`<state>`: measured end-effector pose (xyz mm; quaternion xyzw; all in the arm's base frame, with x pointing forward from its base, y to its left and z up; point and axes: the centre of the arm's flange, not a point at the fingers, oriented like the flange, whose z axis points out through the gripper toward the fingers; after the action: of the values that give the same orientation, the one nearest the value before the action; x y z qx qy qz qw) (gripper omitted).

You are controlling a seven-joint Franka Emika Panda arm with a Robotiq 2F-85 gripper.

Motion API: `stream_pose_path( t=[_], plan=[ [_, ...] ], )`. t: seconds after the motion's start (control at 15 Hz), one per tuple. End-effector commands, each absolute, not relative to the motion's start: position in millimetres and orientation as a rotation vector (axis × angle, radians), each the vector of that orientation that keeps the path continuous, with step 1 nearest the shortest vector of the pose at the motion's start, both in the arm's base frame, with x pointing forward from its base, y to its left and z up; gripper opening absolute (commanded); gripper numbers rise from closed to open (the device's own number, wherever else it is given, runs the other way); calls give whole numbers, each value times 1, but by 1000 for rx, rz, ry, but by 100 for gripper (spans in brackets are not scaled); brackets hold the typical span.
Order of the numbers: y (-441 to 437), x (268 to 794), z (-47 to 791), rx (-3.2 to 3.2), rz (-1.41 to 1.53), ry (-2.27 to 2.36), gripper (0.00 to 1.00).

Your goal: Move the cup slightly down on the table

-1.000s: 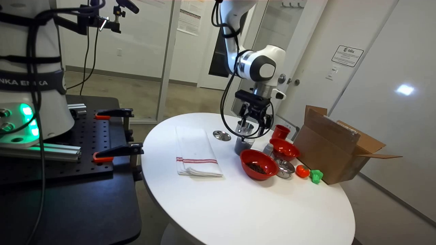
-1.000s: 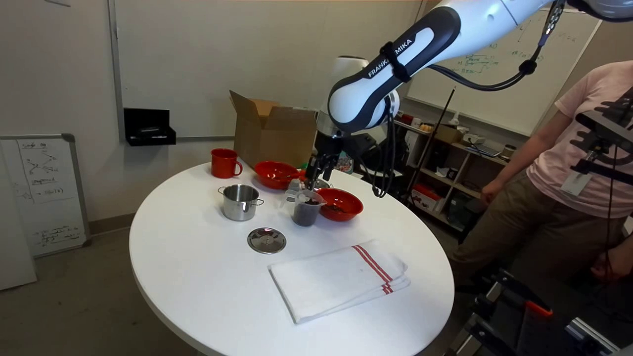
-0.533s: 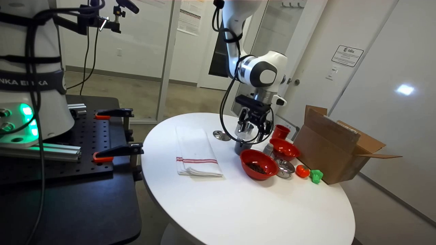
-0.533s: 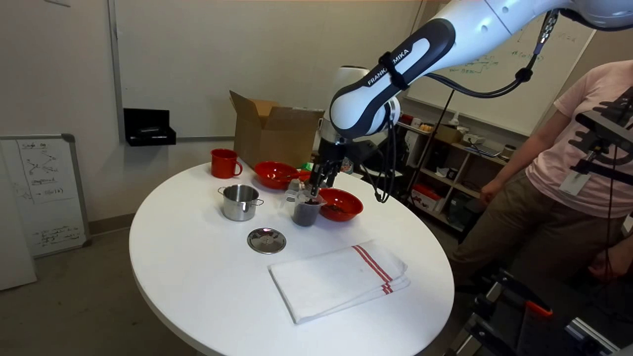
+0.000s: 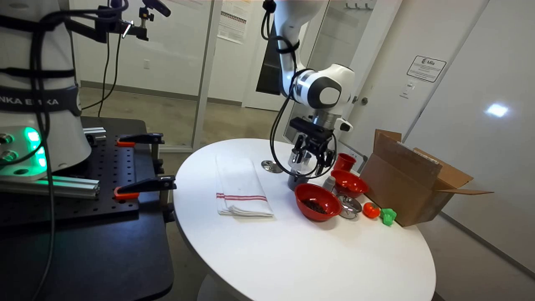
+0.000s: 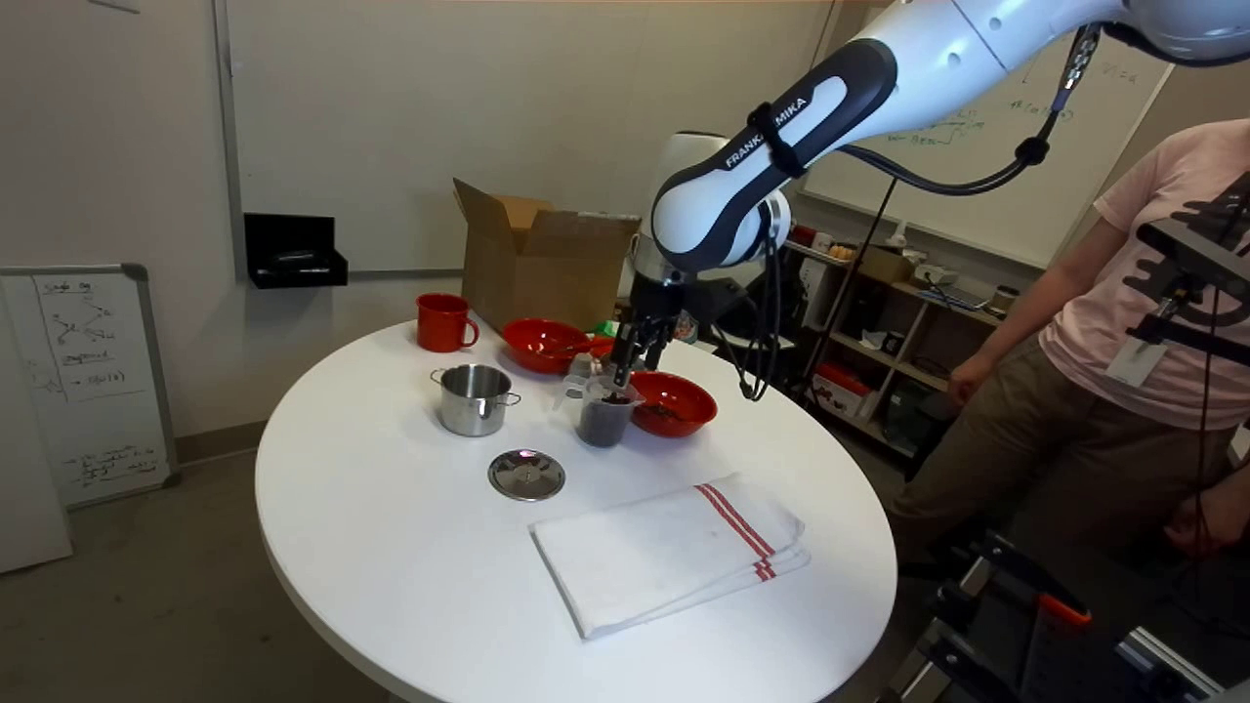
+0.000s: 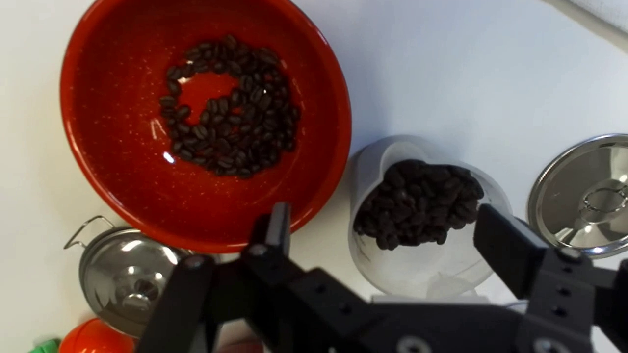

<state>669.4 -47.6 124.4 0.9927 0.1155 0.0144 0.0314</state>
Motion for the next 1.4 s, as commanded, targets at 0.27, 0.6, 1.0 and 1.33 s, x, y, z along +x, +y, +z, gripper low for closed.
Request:
stream_pose_path(
  t=[0.27, 0.6, 1.0, 1.33],
  plan=[
    [-53, 694, 115, 3073, 6, 347, 92],
    [-51, 698, 104, 3074, -23, 352, 64],
    [-52, 701, 102, 3072, -31, 348, 26],
    [-51, 702, 105, 3073, -24, 352, 0]
  ],
)
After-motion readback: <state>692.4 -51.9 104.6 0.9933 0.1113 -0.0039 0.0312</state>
